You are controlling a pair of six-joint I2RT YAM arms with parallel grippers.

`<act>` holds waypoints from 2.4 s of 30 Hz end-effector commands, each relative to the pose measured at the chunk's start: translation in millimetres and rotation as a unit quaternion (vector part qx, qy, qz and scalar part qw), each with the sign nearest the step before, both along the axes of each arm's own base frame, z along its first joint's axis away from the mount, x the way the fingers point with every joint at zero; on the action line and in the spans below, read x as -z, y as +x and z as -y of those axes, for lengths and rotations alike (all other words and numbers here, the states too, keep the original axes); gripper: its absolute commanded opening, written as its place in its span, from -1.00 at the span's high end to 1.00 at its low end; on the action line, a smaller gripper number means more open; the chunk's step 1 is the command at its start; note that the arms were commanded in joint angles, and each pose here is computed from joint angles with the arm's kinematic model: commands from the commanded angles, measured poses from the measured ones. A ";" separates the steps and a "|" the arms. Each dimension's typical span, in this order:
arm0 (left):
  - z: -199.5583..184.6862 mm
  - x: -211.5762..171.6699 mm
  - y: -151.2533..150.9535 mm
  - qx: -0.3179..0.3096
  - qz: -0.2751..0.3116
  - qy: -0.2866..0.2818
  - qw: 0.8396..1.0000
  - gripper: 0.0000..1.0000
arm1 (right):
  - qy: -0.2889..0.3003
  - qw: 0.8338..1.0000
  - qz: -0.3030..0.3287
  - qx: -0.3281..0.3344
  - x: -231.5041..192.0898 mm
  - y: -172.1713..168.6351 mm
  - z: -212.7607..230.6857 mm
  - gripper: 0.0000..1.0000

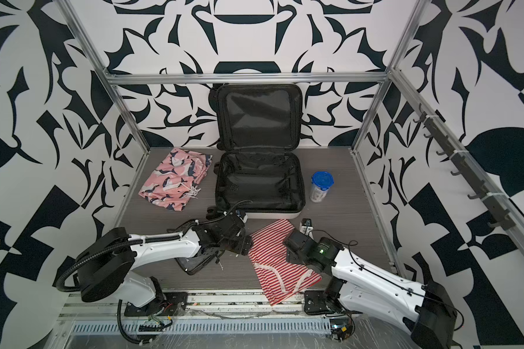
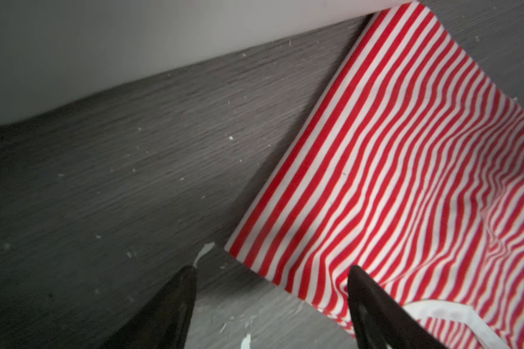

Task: Pack the luggage
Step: 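Grasp the striped garment's edges with the left and right grippers, then pinch the striped garment's corners firmly with both grippers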

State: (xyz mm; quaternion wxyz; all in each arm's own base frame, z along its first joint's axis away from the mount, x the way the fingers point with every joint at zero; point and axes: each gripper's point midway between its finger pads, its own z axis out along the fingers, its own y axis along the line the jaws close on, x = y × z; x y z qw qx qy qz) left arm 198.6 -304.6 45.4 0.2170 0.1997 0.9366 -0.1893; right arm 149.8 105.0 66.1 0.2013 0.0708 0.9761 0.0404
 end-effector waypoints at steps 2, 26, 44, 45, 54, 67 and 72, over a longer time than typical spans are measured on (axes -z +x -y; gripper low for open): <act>6.8 1.7 8.0 0.022 0.026 0.020 0.999 -0.63 | -0.011 0.999 -0.023 0.033 11.5 -7.7 15.0 -0.56; -24.1 29.7 -33.5 -0.012 -0.045 0.020 0.999 1.00 | 0.027 0.998 -0.059 -0.019 39.8 26.8 -37.5 -0.42; -56.9 -25.7 -48.6 -0.051 0.034 -0.030 0.998 -0.43 | 0.093 0.995 -0.016 -0.020 -37.3 30.0 -48.9 -0.52; -53.6 -30.0 -46.8 -0.033 0.041 -0.027 0.998 -0.47 | 0.089 0.996 -0.021 -0.015 -37.5 24.0 -42.6 -0.52; -32.5 -18.2 -19.4 0.029 0.010 -0.013 0.999 -0.50 | 0.124 0.989 -0.067 0.045 -1.0 -15.4 -20.2 -0.51; -24.4 21.7 -14.6 0.029 -0.037 0.004 0.999 -0.40 | 0.167 0.979 -0.093 0.076 41.8 -28.4 -24.8 -0.52; -23.8 23.8 -17.4 0.028 -0.044 -0.002 0.999 -0.34 | 0.184 0.975 -0.095 0.081 52.8 -24.0 -35.1 -0.47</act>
